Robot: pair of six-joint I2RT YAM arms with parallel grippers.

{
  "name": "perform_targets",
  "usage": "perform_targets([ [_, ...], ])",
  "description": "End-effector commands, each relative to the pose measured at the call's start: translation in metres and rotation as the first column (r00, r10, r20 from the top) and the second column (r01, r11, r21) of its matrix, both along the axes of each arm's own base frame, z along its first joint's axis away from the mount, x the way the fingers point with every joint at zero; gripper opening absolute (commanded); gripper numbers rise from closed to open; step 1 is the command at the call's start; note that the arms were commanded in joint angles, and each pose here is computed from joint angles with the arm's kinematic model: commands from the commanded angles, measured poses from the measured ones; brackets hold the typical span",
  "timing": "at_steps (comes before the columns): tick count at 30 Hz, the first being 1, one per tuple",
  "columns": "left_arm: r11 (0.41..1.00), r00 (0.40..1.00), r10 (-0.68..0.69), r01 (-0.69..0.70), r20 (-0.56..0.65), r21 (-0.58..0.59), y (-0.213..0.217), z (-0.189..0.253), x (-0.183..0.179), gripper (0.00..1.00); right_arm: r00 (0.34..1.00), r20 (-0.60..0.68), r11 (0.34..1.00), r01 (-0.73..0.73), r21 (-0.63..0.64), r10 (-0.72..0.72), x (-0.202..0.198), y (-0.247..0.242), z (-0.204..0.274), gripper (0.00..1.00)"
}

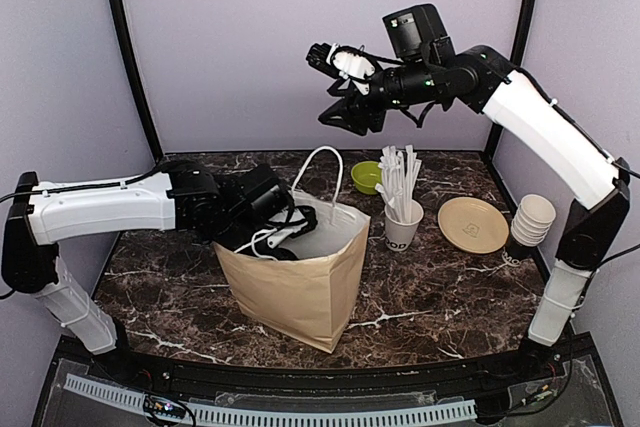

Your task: Pack the takeout coffee

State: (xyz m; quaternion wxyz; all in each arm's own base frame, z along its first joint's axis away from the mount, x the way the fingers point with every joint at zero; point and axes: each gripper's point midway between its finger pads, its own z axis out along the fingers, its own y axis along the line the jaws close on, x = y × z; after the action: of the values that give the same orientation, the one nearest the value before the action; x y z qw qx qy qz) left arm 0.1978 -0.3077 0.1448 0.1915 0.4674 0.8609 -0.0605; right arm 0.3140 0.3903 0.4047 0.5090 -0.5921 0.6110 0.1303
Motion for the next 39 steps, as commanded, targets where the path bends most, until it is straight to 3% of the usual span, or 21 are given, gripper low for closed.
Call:
perform_targets([
  [1,1.000,0.990,-0.003,-0.001,-0.142,-0.022,0.005,0.005,-0.034,0.49,1.000,-0.017,0.999,-0.021,0.037,0.021,-0.009,-0.002,0.008,0.60],
  [7,0.996,1.000,0.029,-0.030,-0.012,-0.088,0.009,0.039,-0.018,0.58,0.999,-0.023,0.999,-0.024,0.035,0.025,-0.009,-0.001,0.006,0.60],
  [13,0.972,0.989,0.088,-0.060,0.117,-0.227,0.003,0.074,0.000,0.68,0.998,-0.054,0.999,-0.023,0.047,0.025,-0.006,0.007,0.000,0.60],
  [23,0.914,0.947,0.169,-0.048,0.272,-0.403,-0.011,0.147,0.025,0.71,0.998,-0.065,0.996,0.022,0.085,-0.017,-0.002,-0.005,0.013,0.59],
  [28,0.898,0.942,0.190,-0.053,0.276,-0.438,-0.008,0.161,0.032,0.73,0.986,-0.164,0.993,-0.015,0.119,0.035,-0.014,-0.011,0.008,0.60],
  [39,0.917,0.972,0.166,-0.091,0.164,-0.389,-0.007,0.129,0.034,0.66,0.953,-0.265,0.985,-0.122,0.120,0.150,-0.045,-0.011,-0.009,0.60],
])
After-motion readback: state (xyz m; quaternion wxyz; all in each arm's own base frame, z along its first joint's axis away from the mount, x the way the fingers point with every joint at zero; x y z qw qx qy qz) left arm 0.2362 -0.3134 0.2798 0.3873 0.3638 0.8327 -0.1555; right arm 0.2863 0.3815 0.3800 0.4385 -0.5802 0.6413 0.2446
